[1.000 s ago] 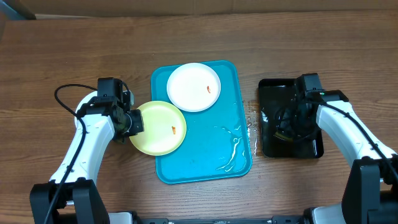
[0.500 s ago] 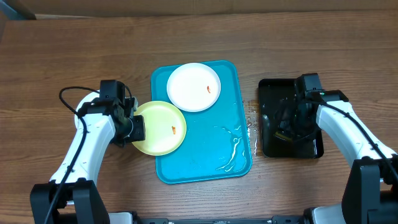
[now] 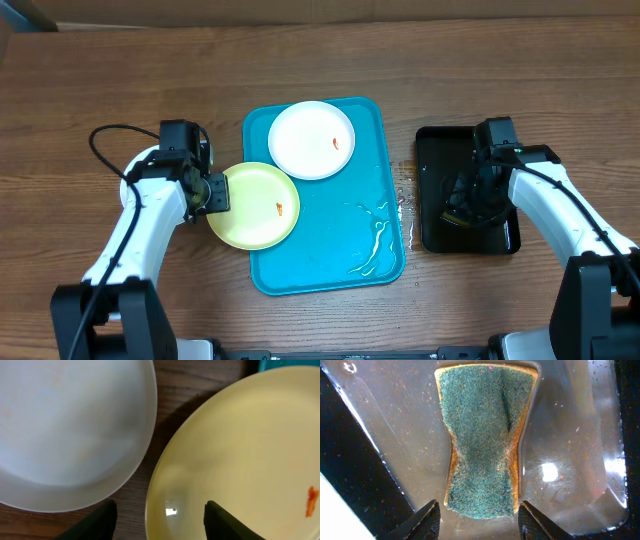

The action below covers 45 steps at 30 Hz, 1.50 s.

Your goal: Clean dirty plates on tray and stack at the side

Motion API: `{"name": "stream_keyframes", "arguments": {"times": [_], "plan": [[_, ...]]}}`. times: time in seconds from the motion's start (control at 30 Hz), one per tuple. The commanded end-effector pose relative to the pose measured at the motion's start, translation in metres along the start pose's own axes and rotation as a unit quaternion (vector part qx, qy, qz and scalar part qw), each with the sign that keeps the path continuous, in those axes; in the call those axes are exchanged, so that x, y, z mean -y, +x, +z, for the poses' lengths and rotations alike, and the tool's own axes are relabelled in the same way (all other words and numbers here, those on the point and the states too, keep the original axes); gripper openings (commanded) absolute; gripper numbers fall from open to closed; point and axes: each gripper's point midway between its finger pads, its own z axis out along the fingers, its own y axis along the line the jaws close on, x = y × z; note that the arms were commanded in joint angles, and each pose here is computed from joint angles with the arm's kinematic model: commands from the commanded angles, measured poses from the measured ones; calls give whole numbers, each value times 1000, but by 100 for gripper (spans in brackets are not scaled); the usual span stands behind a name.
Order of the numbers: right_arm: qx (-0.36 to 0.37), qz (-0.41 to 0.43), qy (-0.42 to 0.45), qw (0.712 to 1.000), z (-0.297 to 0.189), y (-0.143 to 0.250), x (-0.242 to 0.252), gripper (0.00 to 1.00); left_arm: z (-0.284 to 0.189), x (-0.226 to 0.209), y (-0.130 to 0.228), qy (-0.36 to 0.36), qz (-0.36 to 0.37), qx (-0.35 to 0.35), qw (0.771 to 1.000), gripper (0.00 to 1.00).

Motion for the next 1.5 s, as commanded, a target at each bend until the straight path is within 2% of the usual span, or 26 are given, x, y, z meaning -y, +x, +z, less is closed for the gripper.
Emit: {"name": "stream_keyframes", "arguments": {"times": [0.0,0.03,0.1,0.17,0.23,0.27,0.5,0.63,0.73,0.9,1.07,1.1,1.2,1.33,1.4,1.43,1.47], "plan": [[5,-1,-6,1000,-2,0,-3,52,17,2,15,4,4,-37,999,56],[5,-1,-6,1000,-2,-1,-3,52,20,2,18,3,5,-45,999,54],[5,-1,-6,1000,-2,0,-3,52,24,2,22,2,10,-58,998,43],[5,0,-6,1000,-2,0,-3,52,25,4,26,9,10,-66,998,28],[5,-1,-6,1000,-2,0,-3,52,23,7,27,18,10,-69,997,7],[5,-1,-6,1000,-2,0,-3,52,21,9,26,23,10,-69,997,4],[5,-1,-6,1000,-2,0,-3,52,-10,34,18,75,25,-60,995,4],[5,-1,-6,1000,-2,0,-3,52,-25,62,27,106,56,-67,991,4],[5,-1,-6,1000,-2,0,-3,52,-25,77,33,96,71,-72,990,4],[5,-4,-1,1000,-2,0,-1,59,-19,82,39,51,32,-78,995,4],[15,-1,5,1000,0,-4,1,59,-7,80,44,33,-27,-87,995,5],[19,0,7,1000,1,-5,2,59,-6,80,45,33,-29,-88,995,7],[38,-1,-1,999,9,-11,0,60,-2,80,47,30,-36,-93,995,18],[79,-3,-11,997,25,-27,-3,57,-2,80,46,30,-36,-93,995,38],[84,-3,-11,996,29,-29,-3,44,-2,80,46,31,-34,-92,995,51],[81,-3,-10,997,31,-29,-2,34,-2,81,45,32,-30,-90,995,53],[78,-2,-8,997,33,-28,-2,28,-1,81,44,33,-26,-88,995,57]]}}
